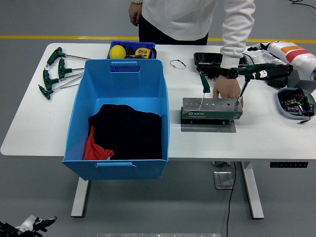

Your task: Lift tool from toolbox,place it in box,lift tool from toolbox,place it in box

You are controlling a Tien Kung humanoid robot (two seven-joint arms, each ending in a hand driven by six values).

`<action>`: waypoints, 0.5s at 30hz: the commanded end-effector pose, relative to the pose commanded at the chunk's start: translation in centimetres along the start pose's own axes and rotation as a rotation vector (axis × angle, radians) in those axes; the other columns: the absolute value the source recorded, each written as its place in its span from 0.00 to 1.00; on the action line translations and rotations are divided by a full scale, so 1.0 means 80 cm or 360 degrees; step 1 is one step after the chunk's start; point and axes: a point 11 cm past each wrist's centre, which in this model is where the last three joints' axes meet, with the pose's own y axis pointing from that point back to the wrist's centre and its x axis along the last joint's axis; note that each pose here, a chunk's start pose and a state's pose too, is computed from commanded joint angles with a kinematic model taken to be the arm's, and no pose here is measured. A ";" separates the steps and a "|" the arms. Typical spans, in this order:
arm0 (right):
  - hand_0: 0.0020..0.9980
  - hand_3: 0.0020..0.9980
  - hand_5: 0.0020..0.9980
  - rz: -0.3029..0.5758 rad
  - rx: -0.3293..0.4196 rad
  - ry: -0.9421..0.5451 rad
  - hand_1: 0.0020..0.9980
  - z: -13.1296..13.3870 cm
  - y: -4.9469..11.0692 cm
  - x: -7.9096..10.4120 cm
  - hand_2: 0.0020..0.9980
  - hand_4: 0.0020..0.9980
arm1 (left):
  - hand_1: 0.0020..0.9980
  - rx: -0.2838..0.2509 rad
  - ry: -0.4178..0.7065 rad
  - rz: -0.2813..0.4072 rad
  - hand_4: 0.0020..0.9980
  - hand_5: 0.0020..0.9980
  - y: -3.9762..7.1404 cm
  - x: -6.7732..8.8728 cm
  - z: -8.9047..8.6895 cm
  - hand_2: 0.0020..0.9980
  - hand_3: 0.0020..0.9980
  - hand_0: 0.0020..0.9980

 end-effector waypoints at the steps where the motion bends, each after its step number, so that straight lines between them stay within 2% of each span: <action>1: 0.97 0.87 0.78 -0.0012 -0.0005 0.0027 0.89 -0.001 -0.002 -0.001 0.87 1.00 | 0.65 0.0000 -0.0002 -0.0001 0.70 0.70 0.000 0.000 0.000 0.68 0.66 0.65; 6: 0.97 0.87 0.78 -0.0081 -0.0004 0.0129 0.89 -0.011 -0.014 -0.007 0.87 1.00 | 0.65 0.0000 -0.0001 0.0000 0.70 0.70 0.000 0.000 0.000 0.68 0.66 0.65; 7: 0.86 0.79 0.79 -0.0102 -0.0010 0.0148 0.71 -0.014 -0.018 -0.009 0.68 1.00 | 0.65 -0.0002 0.0000 0.0000 0.70 0.70 0.000 0.000 0.000 0.68 0.66 0.65; 12: 0.86 0.79 0.79 -0.0129 -0.0046 0.0170 0.71 -0.018 -0.028 -0.012 0.68 1.00 | 0.65 -0.0010 0.0001 0.0000 0.70 0.70 0.000 0.001 0.004 0.68 0.66 0.65; 13: 0.76 0.71 0.80 -0.0124 -0.0054 0.0165 0.58 -0.018 -0.030 -0.012 0.57 1.00 | 0.65 -0.0013 0.0003 0.0001 0.70 0.70 0.000 0.001 0.005 0.68 0.66 0.65; 15: 0.76 0.71 0.80 -0.0117 -0.0064 0.0158 0.58 -0.018 -0.031 -0.011 0.57 1.00 | 0.65 -0.0017 0.0007 0.0002 0.70 0.70 0.000 0.002 0.007 0.68 0.66 0.65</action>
